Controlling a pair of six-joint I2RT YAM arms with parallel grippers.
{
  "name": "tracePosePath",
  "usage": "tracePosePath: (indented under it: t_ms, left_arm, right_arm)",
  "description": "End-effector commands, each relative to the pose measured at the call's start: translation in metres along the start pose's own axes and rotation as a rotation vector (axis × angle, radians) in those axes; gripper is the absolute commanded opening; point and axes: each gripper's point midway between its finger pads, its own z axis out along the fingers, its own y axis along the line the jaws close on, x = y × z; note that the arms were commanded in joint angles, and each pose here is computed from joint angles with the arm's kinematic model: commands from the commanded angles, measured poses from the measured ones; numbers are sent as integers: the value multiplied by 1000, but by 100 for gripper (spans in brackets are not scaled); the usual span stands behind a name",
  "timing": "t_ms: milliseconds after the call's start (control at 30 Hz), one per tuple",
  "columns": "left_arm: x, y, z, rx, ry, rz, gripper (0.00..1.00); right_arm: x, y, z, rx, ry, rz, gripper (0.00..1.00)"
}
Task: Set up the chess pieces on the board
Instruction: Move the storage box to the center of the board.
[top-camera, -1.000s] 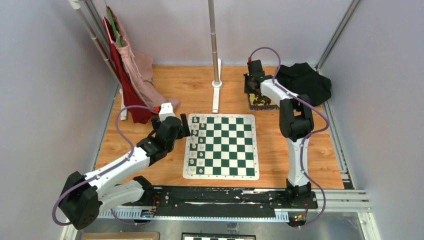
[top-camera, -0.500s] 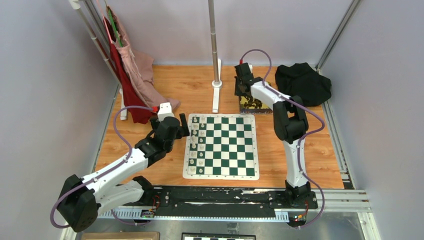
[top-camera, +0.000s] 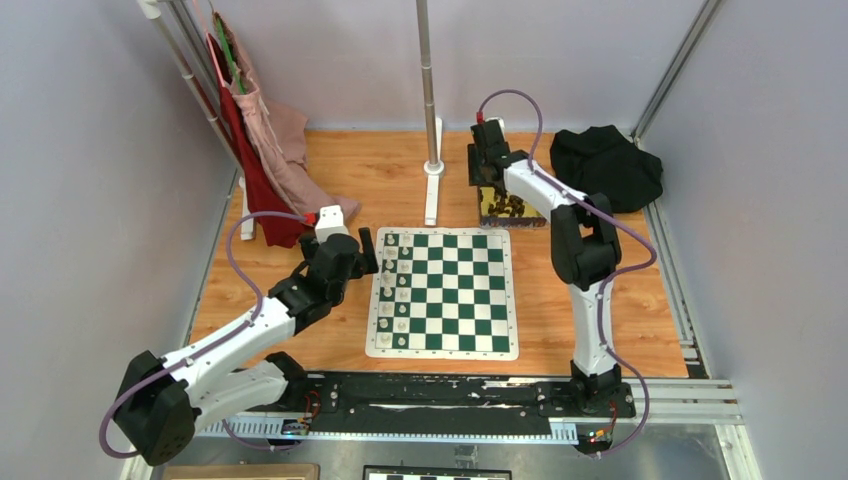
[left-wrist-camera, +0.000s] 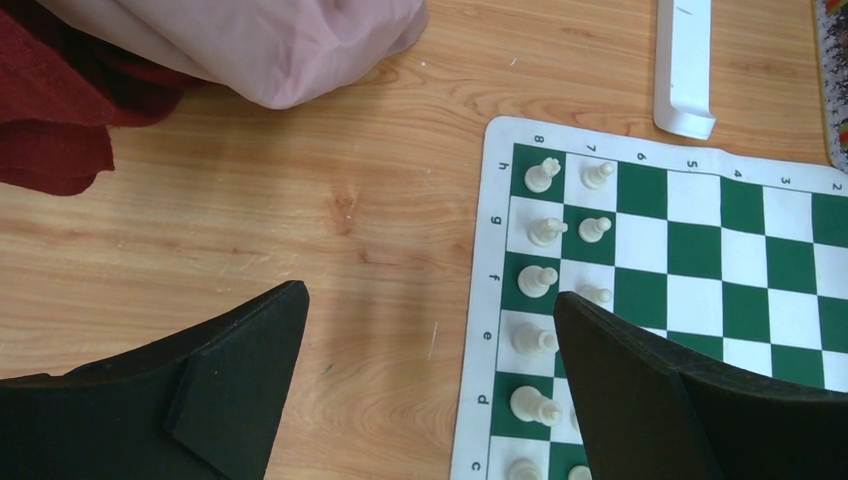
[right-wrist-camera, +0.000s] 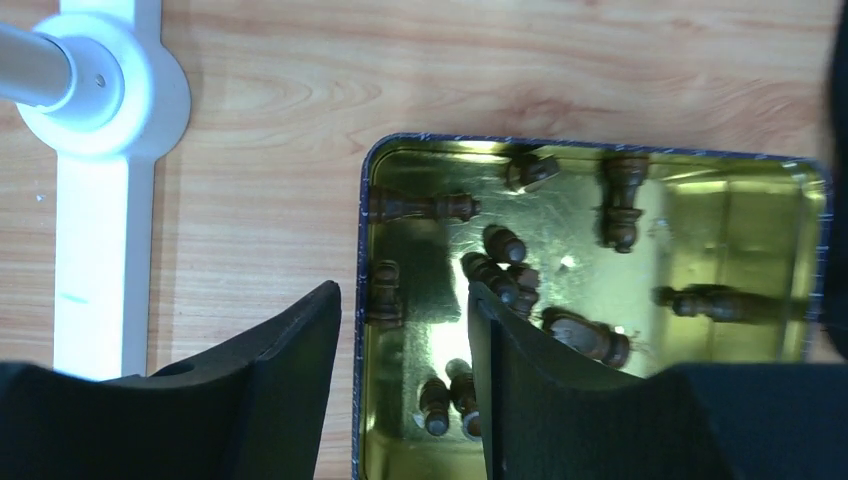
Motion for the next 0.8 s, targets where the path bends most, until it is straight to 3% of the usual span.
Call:
tracePosePath:
  t_ms: [0,233,767]
  left_arm:
    - [-9,-8,1,12,-26,-18,100]
    - [-8,-10,3,18,-27,-21,100]
    - [-10,-19,10,23,-19,-13,100]
  right_arm:
    - [-39,-14,-37,63,-120,-77,53]
    - [-32,-41,-31,110,-112,-80,45]
    - [4,-53,9,72,2,-64,39]
